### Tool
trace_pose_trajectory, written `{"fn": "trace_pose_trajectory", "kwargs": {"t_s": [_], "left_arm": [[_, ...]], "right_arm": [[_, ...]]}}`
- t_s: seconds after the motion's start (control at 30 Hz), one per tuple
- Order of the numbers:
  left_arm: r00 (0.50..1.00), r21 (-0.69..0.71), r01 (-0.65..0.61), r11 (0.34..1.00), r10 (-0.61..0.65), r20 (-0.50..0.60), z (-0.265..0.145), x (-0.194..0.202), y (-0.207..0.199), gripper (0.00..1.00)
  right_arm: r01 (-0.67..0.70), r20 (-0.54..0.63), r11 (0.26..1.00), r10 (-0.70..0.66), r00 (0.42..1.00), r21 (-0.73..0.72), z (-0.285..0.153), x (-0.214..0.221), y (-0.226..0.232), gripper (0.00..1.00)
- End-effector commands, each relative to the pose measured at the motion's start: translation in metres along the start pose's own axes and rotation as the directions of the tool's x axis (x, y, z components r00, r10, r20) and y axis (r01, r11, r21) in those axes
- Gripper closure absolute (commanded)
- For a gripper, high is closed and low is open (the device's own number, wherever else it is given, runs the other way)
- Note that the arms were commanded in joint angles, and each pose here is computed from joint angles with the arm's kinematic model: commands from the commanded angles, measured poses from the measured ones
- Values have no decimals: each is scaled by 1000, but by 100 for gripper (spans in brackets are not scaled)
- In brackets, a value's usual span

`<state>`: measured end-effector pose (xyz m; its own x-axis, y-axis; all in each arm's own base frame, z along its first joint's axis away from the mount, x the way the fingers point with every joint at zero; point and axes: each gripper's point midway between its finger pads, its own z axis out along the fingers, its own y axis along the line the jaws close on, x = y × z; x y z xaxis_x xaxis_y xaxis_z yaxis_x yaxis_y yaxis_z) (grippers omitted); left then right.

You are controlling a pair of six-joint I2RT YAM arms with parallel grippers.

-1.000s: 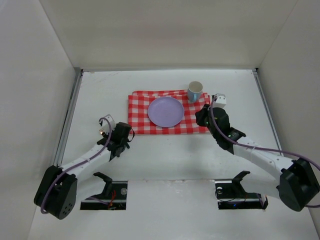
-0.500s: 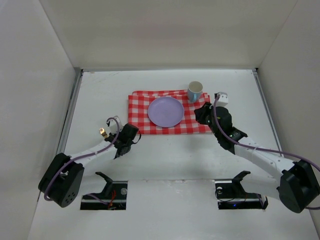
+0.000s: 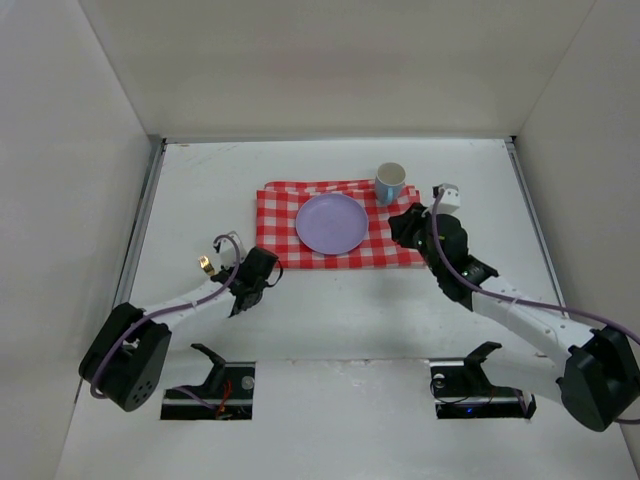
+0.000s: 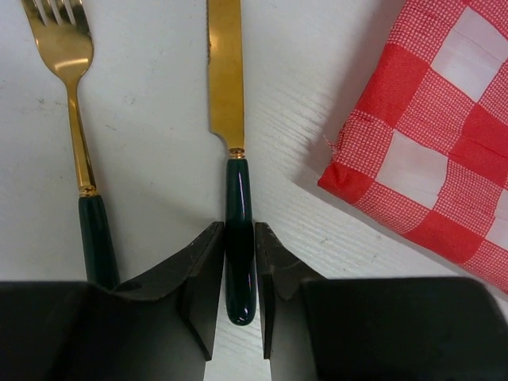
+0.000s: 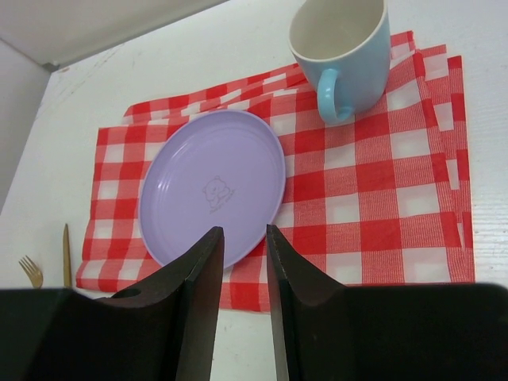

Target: Set the dinner table for one person

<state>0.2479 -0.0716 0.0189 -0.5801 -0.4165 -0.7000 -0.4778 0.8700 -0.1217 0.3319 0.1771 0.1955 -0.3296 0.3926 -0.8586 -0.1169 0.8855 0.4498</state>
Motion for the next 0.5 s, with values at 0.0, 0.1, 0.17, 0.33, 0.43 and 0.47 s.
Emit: {"fn": "trace_pose_trajectory", "kwargs": {"t_s": [0.0, 0.1, 0.17, 0.33, 0.43, 0.47], "left_arm": [[1000, -11, 18, 1000, -18, -10, 4, 5, 3, 80], [999, -4, 29, 1000, -29, -14, 7, 4, 2, 80], [999, 3, 28, 1000, -28, -23, 8, 5, 0, 80], [999, 24, 44, 999, -44, 15, -5, -14, 0, 97], [993, 44, 31, 999, -36, 116, -29, -49, -2, 99], [990, 57, 21, 998, -28, 140, -37, -58, -5, 99]], "right_arm": [[-27, 48, 999, 28, 998, -32, -1, -13, 6, 66], [-29, 51, 999, 31, 998, -36, -1, -13, 7, 66], [-26, 47, 999, 28, 999, -31, 0, -12, 6, 66], [-34, 65, 999, 36, 997, -29, -3, -17, 3, 66], [-38, 77, 999, 40, 996, -23, -5, -20, -1, 65], [-44, 86, 999, 45, 995, -21, -6, -22, -2, 64]]}}
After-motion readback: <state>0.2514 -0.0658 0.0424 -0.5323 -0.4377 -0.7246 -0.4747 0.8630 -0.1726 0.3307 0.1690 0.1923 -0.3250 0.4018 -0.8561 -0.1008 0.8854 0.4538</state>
